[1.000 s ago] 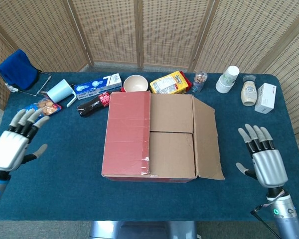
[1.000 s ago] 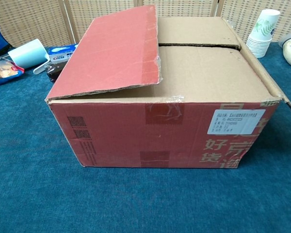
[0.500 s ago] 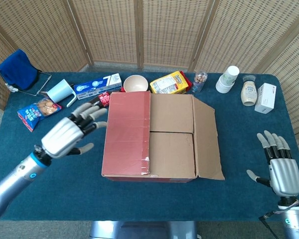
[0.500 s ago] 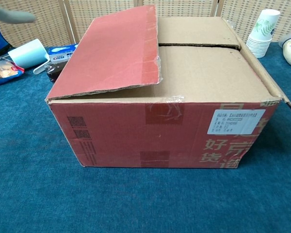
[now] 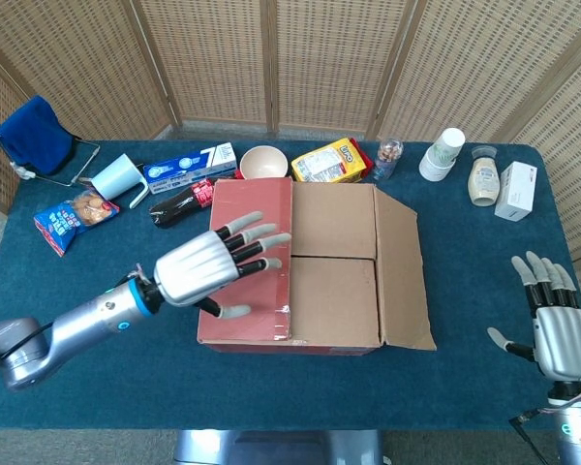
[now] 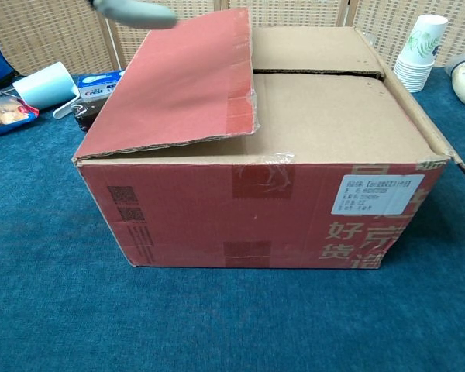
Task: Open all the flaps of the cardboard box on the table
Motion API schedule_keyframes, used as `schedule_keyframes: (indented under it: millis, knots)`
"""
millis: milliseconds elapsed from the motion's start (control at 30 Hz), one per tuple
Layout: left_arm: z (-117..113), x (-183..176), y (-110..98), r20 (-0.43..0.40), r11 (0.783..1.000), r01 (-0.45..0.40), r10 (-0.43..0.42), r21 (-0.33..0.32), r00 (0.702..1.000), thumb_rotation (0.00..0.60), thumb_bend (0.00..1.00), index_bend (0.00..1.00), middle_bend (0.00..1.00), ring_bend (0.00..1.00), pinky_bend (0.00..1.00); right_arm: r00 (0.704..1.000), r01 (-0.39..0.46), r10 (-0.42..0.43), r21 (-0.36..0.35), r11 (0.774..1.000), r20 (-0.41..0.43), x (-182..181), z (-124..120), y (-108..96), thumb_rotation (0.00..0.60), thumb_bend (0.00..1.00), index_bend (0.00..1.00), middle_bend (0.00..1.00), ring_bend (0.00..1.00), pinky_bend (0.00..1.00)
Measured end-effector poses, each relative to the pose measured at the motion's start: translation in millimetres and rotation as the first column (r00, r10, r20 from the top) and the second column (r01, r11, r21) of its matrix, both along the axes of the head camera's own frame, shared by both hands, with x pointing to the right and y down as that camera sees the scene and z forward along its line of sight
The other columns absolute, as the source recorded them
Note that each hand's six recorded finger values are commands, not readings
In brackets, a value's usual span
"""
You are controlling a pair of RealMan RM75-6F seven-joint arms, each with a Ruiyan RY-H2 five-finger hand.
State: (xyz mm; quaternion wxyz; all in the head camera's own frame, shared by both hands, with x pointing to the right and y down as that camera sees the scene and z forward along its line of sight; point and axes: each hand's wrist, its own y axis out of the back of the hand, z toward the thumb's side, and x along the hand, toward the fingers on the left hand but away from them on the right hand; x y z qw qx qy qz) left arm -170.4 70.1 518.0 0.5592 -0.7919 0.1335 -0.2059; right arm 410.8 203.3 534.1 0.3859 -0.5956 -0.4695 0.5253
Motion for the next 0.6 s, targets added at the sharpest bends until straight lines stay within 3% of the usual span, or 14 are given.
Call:
schedule_keyframes:
  millis: [300, 600]
  knots:
    - [14, 46, -5, 0.051, 0.994, -0.098, 0.1, -0.037, 0.994, 0.315, 0.1, 0.24, 0.04, 0.02, 0.09, 1.0, -0.002, 0.002, -0.01, 1.0, 0.002, -1, 2, 0, 0.6, 0.08, 0.0, 0.0, 0.0, 0.06]
    - [36, 75, 6, 0.078, 0.986, -0.143, 0.15, -0.083, 0.986, 0.311, 0.1, 0.24, 0.08, 0.06, 0.14, 1.0, -0.011, 0.011, -0.025, 1.0, 0.014, 1, 4, 1, 0.6, 0.08, 0.0, 0.0, 0.0, 0.06]
